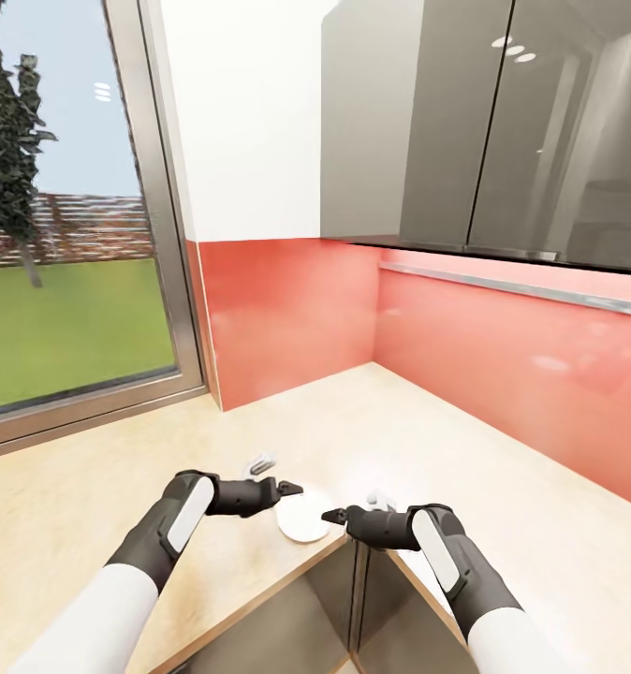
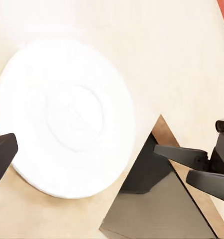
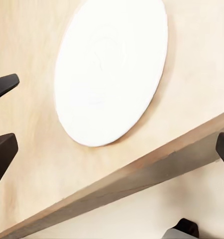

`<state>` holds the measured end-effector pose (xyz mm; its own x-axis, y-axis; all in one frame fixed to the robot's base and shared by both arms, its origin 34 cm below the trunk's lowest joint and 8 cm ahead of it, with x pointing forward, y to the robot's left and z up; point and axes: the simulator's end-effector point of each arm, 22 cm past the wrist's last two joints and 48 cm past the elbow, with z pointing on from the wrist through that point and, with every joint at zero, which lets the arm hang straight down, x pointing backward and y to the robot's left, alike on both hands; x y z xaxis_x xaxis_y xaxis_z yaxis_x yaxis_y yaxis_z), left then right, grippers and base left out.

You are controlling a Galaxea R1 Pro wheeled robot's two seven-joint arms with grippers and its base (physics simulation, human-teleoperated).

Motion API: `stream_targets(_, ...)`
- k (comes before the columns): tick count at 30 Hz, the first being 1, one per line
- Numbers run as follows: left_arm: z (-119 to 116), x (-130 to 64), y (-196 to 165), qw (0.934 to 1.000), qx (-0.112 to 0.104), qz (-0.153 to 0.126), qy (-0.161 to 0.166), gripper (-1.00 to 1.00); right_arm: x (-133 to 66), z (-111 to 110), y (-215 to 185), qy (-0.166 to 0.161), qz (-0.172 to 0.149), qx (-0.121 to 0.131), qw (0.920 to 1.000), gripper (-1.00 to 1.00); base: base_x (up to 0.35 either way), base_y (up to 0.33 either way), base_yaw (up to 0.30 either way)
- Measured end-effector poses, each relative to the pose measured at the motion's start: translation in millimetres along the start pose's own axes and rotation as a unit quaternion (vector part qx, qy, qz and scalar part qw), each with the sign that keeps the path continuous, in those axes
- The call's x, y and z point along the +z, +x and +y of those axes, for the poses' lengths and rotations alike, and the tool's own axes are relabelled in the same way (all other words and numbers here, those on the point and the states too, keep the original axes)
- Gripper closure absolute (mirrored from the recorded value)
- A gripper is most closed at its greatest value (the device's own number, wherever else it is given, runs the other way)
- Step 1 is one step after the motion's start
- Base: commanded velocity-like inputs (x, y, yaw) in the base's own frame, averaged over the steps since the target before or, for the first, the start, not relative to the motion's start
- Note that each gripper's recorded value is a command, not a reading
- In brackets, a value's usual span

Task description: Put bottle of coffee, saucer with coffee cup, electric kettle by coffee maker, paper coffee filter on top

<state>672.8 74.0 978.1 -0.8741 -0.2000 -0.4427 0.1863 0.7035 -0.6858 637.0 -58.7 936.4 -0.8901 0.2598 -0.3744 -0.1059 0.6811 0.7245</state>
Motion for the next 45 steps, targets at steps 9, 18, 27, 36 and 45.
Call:
stream_targets(9,-7.3,-4.5,-8.3,0.9999,0.011,-0.012,0.004,-1.00,0.6,-0.5,0.6,0.000,0.001,0.001,1.0000,-1.00,0.050,0.000,0.000)
stream_targets(18,-7.1,-5.3,-8.4,0.9999,0.011,-0.013,0.004,-1.00,0.4,-0.6,1.2,0.000,0.001,0.001,1.0000,-1.00,0.192,0.049,0.000)
stream_targets(27,2.0,-5.0,-4.8,0.9999,0.006,-0.009,-0.003,-1.00,1.8,-1.4,3.4,0.000,0.004,0.004,1.0000,-1.00,0.128,0.037,0.000)
stream_targets(36,3.7,-4.7,-3.5,0.9999,0.007,-0.007,-0.005,-1.00,4.6,-1.4,8.0,-0.006,0.008,0.014,0.9999,-1.00,0.005,0.001,0.000)
stream_targets(45,5.3,-3.9,-0.8,0.9999,0.006,-0.006,-0.006,-1.00,6.8,-4.9,13.5,-0.003,0.015,0.018,0.9997,-1.00,0.001,0.000,0.000)
